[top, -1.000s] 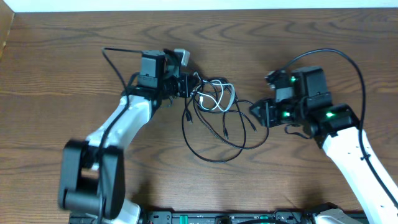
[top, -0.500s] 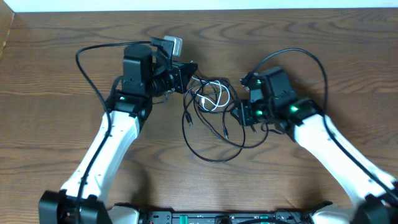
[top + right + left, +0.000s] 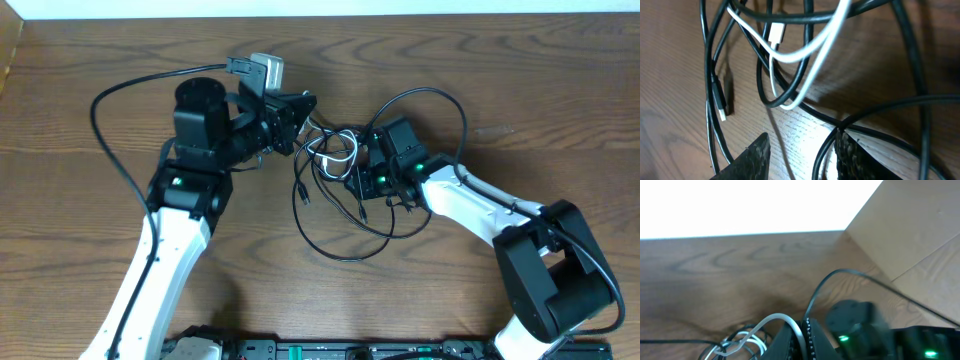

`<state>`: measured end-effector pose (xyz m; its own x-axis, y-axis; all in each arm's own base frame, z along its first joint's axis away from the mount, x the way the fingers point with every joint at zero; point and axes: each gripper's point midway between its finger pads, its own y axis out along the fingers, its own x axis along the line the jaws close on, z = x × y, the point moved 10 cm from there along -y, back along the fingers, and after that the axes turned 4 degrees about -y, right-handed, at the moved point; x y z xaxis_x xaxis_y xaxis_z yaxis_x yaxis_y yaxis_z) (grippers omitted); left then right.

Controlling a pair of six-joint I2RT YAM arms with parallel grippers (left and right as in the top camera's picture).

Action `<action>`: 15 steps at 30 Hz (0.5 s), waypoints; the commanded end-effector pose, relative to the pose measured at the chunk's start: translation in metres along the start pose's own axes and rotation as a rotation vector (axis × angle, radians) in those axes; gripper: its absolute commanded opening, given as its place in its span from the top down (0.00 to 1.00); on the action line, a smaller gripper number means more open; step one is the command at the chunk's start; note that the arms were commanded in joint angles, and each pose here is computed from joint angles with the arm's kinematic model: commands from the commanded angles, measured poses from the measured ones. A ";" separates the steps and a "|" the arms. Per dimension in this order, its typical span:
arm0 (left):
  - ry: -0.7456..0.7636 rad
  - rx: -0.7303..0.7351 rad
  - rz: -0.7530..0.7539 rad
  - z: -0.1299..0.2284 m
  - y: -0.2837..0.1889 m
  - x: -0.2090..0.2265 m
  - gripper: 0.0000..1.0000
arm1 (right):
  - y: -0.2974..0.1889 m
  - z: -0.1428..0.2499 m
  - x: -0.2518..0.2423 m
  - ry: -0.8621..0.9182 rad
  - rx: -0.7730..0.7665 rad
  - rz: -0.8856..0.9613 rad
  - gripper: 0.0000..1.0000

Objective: Untangle cables

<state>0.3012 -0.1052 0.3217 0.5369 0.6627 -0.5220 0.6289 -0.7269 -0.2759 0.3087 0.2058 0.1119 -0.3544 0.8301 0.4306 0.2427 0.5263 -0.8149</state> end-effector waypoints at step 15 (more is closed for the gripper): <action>0.131 -0.274 0.142 -0.033 -0.098 -0.090 0.92 | 0.001 -0.014 0.010 -0.034 -0.089 -0.034 0.57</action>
<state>0.2313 -0.0909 0.3971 0.6448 0.6169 -0.4512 0.6723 -0.7387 -0.0492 0.3159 0.2139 0.1182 -0.3923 0.8066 0.4422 0.2956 0.5658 -0.7698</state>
